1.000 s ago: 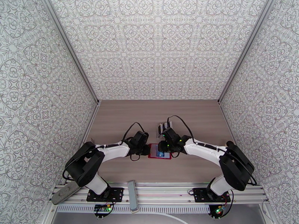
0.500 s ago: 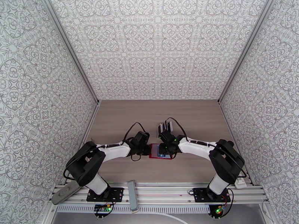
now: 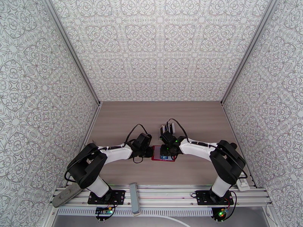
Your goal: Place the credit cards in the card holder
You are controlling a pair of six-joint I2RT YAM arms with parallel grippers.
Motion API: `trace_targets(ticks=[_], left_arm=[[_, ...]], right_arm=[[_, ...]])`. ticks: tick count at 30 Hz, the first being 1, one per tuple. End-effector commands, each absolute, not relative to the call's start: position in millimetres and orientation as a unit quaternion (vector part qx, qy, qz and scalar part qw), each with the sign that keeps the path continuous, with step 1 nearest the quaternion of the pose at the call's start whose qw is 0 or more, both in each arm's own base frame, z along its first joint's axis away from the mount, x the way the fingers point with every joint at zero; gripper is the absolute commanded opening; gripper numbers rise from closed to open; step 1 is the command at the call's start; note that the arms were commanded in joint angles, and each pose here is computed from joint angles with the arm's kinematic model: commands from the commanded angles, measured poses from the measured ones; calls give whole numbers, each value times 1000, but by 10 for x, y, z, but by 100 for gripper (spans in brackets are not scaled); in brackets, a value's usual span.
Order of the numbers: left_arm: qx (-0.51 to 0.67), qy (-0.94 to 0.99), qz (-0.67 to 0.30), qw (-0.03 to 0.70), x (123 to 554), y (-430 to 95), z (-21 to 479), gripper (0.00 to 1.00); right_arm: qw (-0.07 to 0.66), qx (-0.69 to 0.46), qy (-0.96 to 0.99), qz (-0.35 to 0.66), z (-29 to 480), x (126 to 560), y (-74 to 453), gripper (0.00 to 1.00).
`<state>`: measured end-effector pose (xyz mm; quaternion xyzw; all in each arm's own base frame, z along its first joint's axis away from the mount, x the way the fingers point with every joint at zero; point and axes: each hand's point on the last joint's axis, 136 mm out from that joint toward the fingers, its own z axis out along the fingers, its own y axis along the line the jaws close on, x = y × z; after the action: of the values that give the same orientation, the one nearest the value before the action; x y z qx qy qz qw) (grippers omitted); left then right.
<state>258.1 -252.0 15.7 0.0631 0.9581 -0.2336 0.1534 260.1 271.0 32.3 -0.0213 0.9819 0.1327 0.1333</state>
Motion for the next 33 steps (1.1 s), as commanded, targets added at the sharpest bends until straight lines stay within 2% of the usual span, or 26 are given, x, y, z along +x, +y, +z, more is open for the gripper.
trace_targets(ticks=[1,33], left_arm=[[69,966,-225,103,2336,-2501,-65,11],[69,966,-224,104,2342,-2499,-65,11]], right_arm=[[145,-15,981,127,405,2610,2690,41],[135,-4,984,119,278,2567,2644,41]])
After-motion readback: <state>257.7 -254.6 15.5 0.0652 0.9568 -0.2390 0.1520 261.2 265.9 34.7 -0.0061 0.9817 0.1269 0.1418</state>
